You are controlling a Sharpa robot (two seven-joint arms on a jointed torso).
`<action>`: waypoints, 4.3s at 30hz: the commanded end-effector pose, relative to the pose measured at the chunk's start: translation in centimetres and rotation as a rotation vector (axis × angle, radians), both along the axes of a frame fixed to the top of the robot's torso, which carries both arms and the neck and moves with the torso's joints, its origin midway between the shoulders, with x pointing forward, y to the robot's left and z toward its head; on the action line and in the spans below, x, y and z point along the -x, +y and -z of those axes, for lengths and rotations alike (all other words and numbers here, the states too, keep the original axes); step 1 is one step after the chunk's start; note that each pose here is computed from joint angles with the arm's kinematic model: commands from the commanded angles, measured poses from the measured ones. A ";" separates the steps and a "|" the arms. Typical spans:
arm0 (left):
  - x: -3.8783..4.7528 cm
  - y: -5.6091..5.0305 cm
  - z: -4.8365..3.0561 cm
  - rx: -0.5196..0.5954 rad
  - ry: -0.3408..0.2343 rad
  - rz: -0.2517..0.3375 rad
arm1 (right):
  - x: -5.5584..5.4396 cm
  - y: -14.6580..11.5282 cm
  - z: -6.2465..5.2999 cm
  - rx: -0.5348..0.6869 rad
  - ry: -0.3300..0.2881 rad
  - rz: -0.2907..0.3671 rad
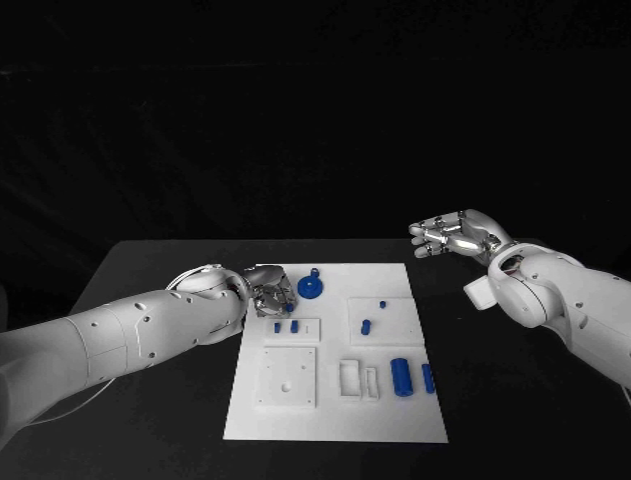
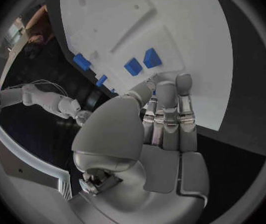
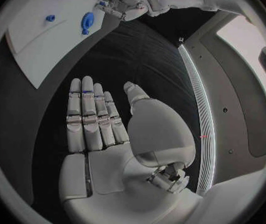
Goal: Assemble the parts on the task board
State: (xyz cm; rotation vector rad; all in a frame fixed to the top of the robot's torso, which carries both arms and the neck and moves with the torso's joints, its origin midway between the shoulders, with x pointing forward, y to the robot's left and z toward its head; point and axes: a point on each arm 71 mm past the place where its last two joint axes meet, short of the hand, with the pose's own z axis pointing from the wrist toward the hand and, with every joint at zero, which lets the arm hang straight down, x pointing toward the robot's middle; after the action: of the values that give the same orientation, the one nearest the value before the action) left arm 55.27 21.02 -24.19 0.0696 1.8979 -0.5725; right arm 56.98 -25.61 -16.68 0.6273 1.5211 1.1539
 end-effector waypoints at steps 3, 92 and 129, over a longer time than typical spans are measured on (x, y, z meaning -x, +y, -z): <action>0.09 -0.2 0.14 -0.003 0.004 0.009 | 0.1 0.3 -0.1 -0.005 -0.003 -0.017; 1.38 4.3 -6.11 1.111 0.044 -0.406 | 3.7 9.7 6.7 0.975 -0.217 -0.017; 1.29 4.1 -6.10 1.131 0.046 -0.453 | 3.7 10.6 8.6 1.008 -0.188 -0.031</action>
State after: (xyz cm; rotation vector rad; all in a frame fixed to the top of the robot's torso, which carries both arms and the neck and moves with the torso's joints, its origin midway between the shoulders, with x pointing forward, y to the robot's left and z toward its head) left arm 53.93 25.22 -18.27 -1.0658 1.3342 -1.2223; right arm 53.61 -15.16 -24.51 -0.1750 1.6717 0.3482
